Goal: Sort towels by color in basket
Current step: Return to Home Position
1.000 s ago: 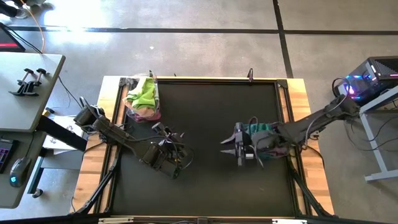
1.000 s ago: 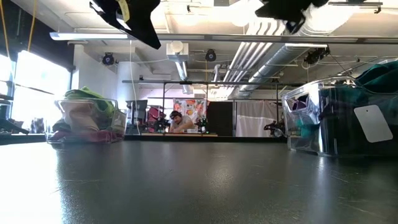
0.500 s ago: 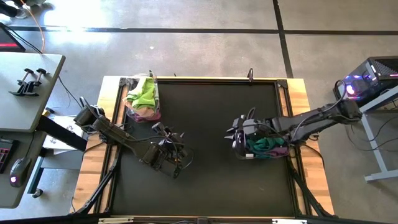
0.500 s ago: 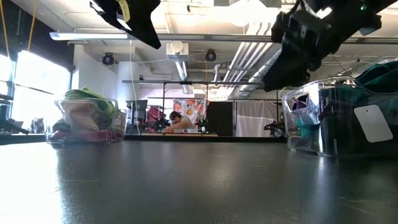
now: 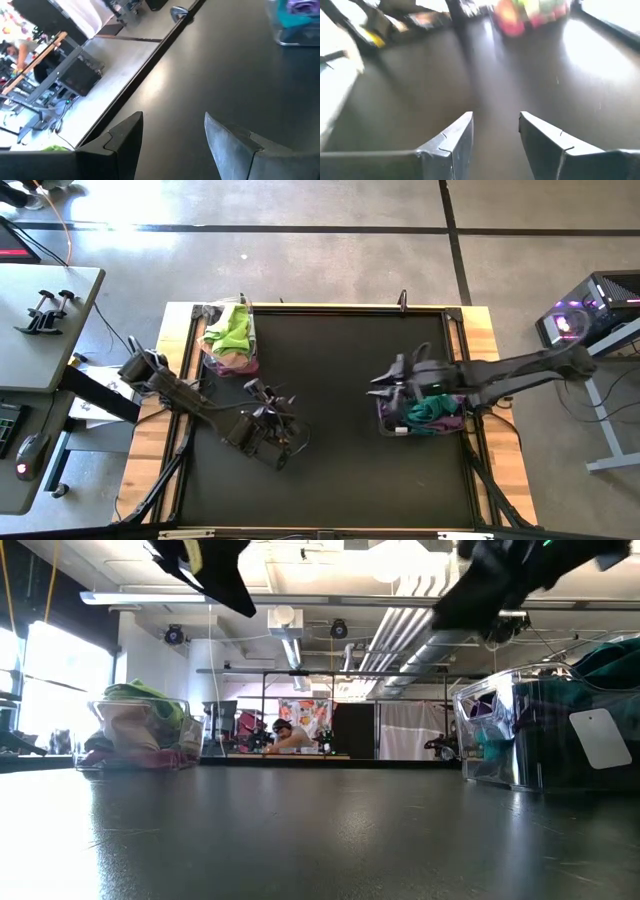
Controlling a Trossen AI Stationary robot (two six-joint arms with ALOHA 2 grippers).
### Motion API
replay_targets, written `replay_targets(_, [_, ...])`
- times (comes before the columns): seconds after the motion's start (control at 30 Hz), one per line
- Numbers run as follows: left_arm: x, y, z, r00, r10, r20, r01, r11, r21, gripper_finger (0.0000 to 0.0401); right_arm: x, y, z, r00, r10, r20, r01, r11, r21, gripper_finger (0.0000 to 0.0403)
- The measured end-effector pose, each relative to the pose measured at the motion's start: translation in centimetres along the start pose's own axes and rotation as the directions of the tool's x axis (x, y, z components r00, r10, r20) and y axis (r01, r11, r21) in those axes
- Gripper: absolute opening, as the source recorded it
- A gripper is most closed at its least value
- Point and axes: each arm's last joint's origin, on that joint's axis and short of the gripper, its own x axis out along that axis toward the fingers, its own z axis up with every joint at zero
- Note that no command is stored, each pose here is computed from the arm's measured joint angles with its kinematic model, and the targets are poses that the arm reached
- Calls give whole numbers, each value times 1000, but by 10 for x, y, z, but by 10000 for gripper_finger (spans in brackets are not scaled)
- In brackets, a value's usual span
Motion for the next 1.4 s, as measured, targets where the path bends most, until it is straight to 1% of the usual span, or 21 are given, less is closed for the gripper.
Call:
replay_targets(0.07, [-4,-1,-1,1000,-11,7,11,1000,9,202,-19,-3,2,996,31,84,-30,1000,-4,157])
replay_targets(0.13, [-9,-2,-2,1000,-15,21,14,1000,18,202,-34,-7,-3,986,64,154,-65,998,1,157])
replay_targets(0.2, [-11,-3,-3,999,-11,37,10,1000,23,202,-44,-11,-11,967,133,216,-133,991,-15,157])
replay_targets(0.23, [-12,-3,-3,999,-7,44,6,1000,26,202,-48,-12,-15,951,187,246,-185,982,-30,157])
replay_targets(0.3, [-13,-2,-3,999,1,52,-3,999,36,202,-52,-12,-25,902,311,300,-298,950,-88,157])
replay_targets(0.37, [-13,0,-5,999,9,49,-12,998,58,201,-51,-14,-38,850,403,340,-376,915,-144,157])
replay_targets(0.5, [-12,2,-9,999,28,46,-31,997,68,191,-47,-18,-59,775,494,395,-444,870,-215,157])
replay_targets(0.53, [-11,3,-12,998,33,48,-36,996,76,186,-47,-19,-62,763,503,406,-449,864,-228,157])
replay_targets(0.6, [-8,4,-22,999,39,38,-42,995,88,175,-46,-21,-69,756,518,400,-454,855,-249,157])
replay_targets(0.67, [-5,7,-31,999,43,30,-45,996,72,162,-46,-22,-74,756,526,390,-454,850,-266,157])
replay_targets(0.77, [-4,15,-40,999,42,27,-43,999,18,138,-49,-23,-77,747,539,390,-455,842,-291,157])
replay_targets(0.87, [-4,24,-44,999,20,28,-18,999,-47,110,-54,-25,-80,753,537,380,-453,842,-293,157])
replay_targets(0.97, [0,33,-46,1000,3,30,-1,998,-69,80,-60,-28,-84,759,534,372,-452,844,-290,157])
replay_targets(1.03, [9,40,-46,1000,-18,11,18,997,-72,60,-65,-29,-85,754,534,382,-450,844,-292,157])
replay_targets(1.13, [27,49,-42,996,-92,-9,91,990,-107,29,-71,-31,-87,748,536,393,-441,842,-310,157])
replay_targets(1.2, [41,54,-38,984,-178,16,179,975,-129,10,-73,-32,-89,755,525,393,-427,849,-312,157])
replay_targets(1.3, [59,63,-33,939,-323,122,338,931,-136,4,-73,-34,-93,753,516,407,-419,854,-307,157])
replay_targets(1.33, [64,68,-30,923,-347,167,370,919,-136,7,-72,-35,-96,753,516,407,-423,855,-302,157])
replay_targets(1.4, [71,82,-22,899,-357,254,401,904,-147,9,-69,-37,-103,758,515,400,-423,855,-299,157])
